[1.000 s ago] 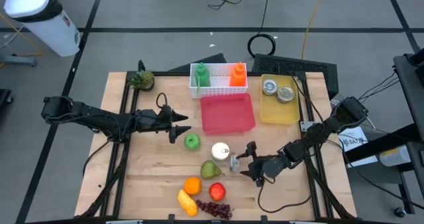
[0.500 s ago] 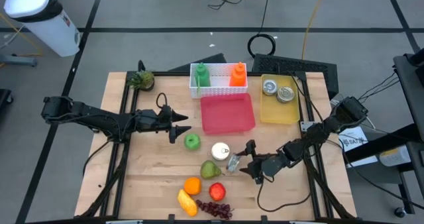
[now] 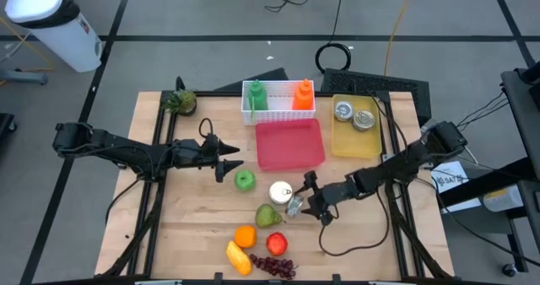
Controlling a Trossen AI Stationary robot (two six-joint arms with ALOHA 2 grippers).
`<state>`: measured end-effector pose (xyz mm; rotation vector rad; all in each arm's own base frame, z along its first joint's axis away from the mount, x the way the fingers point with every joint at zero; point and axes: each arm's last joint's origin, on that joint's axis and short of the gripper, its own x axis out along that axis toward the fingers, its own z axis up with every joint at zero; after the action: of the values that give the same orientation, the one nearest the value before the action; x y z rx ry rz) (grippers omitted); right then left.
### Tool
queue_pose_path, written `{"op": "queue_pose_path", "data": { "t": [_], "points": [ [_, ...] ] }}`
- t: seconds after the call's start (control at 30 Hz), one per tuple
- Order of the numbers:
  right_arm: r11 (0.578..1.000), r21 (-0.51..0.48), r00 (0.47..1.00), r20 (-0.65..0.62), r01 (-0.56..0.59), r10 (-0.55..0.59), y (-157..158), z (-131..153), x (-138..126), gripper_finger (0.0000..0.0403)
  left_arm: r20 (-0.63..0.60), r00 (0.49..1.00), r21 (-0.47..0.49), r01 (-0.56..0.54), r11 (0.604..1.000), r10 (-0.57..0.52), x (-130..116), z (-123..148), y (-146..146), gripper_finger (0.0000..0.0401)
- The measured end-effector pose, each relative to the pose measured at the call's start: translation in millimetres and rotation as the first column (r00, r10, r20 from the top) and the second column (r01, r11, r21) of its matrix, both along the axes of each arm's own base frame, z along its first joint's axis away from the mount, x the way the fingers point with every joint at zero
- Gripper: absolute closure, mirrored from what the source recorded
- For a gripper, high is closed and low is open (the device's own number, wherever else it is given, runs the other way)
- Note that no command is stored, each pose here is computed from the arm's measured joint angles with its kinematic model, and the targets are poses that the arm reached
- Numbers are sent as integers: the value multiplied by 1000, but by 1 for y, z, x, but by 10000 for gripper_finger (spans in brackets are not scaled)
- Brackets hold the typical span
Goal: Pick & Place Food Item
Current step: Put the green tuna can into the yellow bin
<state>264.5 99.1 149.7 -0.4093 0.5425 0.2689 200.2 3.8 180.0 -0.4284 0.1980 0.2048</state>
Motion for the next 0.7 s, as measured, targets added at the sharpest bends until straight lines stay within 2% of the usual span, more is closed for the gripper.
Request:
{"op": "queue_pose_path", "data": {
  "t": [0.37,0.7],
  "points": [
    [992,99,995,-59,-80,86,-2,-1,-1,94,-1,1000,1,0,1000,0,0,0,0,100],
    [989,149,987,-155,-14,38,-4,-6,-6,94,-5,1000,7,1,1000,-1,0,0,0,100]
  ]
}}
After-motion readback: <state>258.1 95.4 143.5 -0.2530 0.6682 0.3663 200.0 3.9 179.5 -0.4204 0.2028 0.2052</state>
